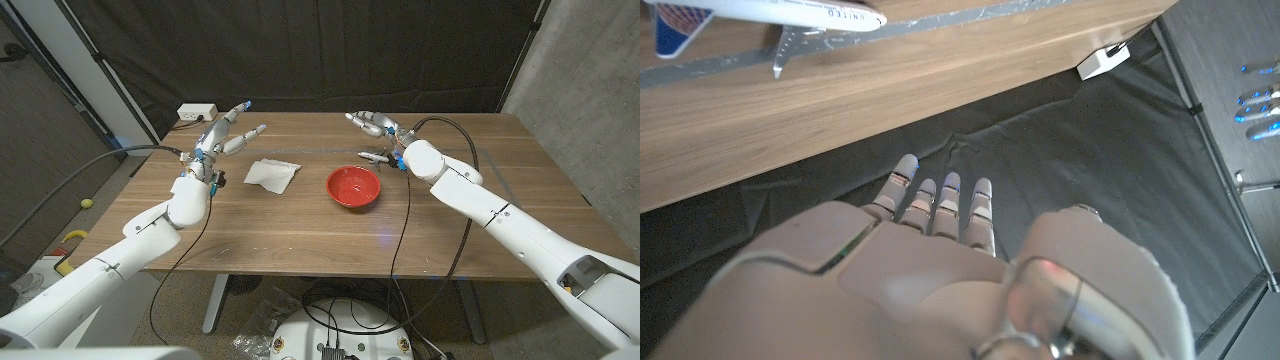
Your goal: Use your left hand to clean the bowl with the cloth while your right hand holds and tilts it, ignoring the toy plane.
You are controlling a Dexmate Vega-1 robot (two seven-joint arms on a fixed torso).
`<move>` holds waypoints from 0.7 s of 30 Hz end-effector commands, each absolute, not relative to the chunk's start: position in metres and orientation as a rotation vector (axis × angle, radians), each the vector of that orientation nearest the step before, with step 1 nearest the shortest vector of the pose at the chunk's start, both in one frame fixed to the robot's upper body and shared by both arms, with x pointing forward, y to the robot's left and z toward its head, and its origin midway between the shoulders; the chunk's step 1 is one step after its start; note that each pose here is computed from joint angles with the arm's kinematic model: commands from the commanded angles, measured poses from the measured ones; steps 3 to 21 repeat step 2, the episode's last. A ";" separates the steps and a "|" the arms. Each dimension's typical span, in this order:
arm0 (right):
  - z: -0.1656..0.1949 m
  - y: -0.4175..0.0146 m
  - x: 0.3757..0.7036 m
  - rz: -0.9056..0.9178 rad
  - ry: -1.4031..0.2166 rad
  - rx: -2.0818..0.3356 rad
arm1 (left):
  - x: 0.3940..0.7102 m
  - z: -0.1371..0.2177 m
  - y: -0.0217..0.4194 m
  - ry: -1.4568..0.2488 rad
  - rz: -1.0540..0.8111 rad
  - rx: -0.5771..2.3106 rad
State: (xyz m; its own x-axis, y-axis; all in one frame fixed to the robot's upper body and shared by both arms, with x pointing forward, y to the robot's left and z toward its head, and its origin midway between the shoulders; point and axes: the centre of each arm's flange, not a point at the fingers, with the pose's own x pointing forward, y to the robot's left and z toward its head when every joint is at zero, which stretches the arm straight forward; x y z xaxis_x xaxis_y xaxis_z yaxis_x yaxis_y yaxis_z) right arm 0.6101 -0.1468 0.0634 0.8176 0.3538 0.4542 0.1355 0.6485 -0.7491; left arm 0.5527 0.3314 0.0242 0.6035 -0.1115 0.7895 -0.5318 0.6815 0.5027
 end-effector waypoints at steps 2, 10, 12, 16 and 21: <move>0.074 -0.147 0.609 0.053 -0.650 -0.812 | 0.576 0.020 0.351 -0.925 0.260 0.690; 0.074 -0.147 0.609 0.053 -0.650 -0.812 | 0.576 0.020 0.351 -0.925 0.260 0.690; 0.074 -0.147 0.609 0.053 -0.650 -0.812 | 0.576 0.020 0.351 -0.925 0.260 0.690; 0.074 -0.147 0.609 0.053 -0.650 -0.812 | 0.576 0.020 0.351 -0.925 0.260 0.690; 0.074 -0.147 0.609 0.053 -0.650 -0.812 | 0.576 0.020 0.351 -0.925 0.260 0.690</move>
